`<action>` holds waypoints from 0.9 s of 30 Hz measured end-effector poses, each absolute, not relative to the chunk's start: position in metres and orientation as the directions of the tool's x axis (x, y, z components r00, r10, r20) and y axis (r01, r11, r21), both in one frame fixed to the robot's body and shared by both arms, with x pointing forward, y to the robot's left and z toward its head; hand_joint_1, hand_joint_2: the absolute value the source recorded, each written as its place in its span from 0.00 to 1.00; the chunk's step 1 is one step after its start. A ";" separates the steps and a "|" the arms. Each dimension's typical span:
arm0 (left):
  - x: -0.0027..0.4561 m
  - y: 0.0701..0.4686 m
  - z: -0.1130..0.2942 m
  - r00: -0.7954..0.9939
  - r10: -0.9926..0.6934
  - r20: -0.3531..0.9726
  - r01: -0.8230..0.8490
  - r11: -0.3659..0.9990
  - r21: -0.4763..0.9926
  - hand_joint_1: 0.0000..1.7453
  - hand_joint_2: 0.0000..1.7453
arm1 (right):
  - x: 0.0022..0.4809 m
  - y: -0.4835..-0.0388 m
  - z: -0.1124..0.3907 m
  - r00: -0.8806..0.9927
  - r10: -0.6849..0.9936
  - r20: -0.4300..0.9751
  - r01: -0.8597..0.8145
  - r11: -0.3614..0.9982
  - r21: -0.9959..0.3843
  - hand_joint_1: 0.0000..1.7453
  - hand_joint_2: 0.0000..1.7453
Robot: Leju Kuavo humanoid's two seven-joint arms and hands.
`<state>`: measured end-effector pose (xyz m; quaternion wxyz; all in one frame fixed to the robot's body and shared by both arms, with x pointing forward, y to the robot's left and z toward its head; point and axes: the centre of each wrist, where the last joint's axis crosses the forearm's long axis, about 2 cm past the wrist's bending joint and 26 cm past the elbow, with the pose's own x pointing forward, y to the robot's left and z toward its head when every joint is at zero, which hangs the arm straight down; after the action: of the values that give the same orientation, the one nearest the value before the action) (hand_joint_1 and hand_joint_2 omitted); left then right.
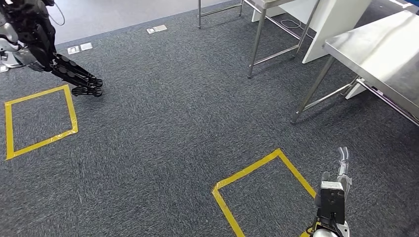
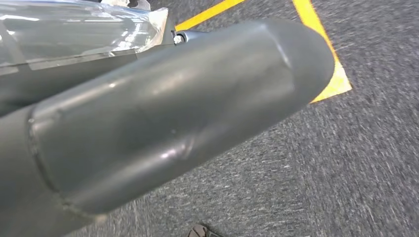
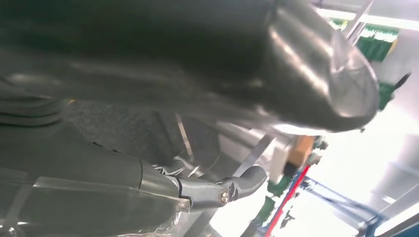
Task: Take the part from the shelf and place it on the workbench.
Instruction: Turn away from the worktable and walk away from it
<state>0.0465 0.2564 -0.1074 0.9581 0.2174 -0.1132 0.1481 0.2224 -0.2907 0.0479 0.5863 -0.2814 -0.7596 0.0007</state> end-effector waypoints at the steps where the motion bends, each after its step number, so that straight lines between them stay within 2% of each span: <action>1: 0.047 0.256 -0.107 0.930 0.236 0.282 -0.335 0.861 0.382 0.00 0.00 | 0.222 -0.292 0.046 -0.146 0.431 0.890 0.427 0.840 -0.336 0.00 0.00; 15: 0.045 0.252 -0.107 0.921 0.287 0.265 -0.374 0.843 0.386 0.00 0.00 | 0.235 -0.295 0.040 -0.096 0.478 0.873 0.450 0.803 -0.390 0.00 0.00; 22: 0.047 0.254 -0.107 0.922 0.303 0.241 -0.379 0.834 0.401 0.00 0.00 | 0.234 -0.302 0.005 0.089 0.479 0.873 0.444 0.766 -0.465 0.00 0.00; 25: 0.050 0.254 -0.106 0.923 0.312 0.224 -0.380 0.831 0.406 0.00 0.00 | 0.229 -0.311 -0.017 0.311 0.408 0.858 0.392 0.767 -0.507 0.00 0.00; 27: 0.051 0.253 -0.106 0.917 0.336 0.216 -0.398 0.818 0.415 0.00 0.00 | 0.210 -0.317 -0.039 0.507 0.345 0.790 0.316 0.778 -0.543 0.00 0.00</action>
<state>0.0512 0.2532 -0.1060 0.9512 0.2314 -0.0664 0.1930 0.2105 -0.3168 -0.0390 0.8018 -0.3328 -0.4962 0.0090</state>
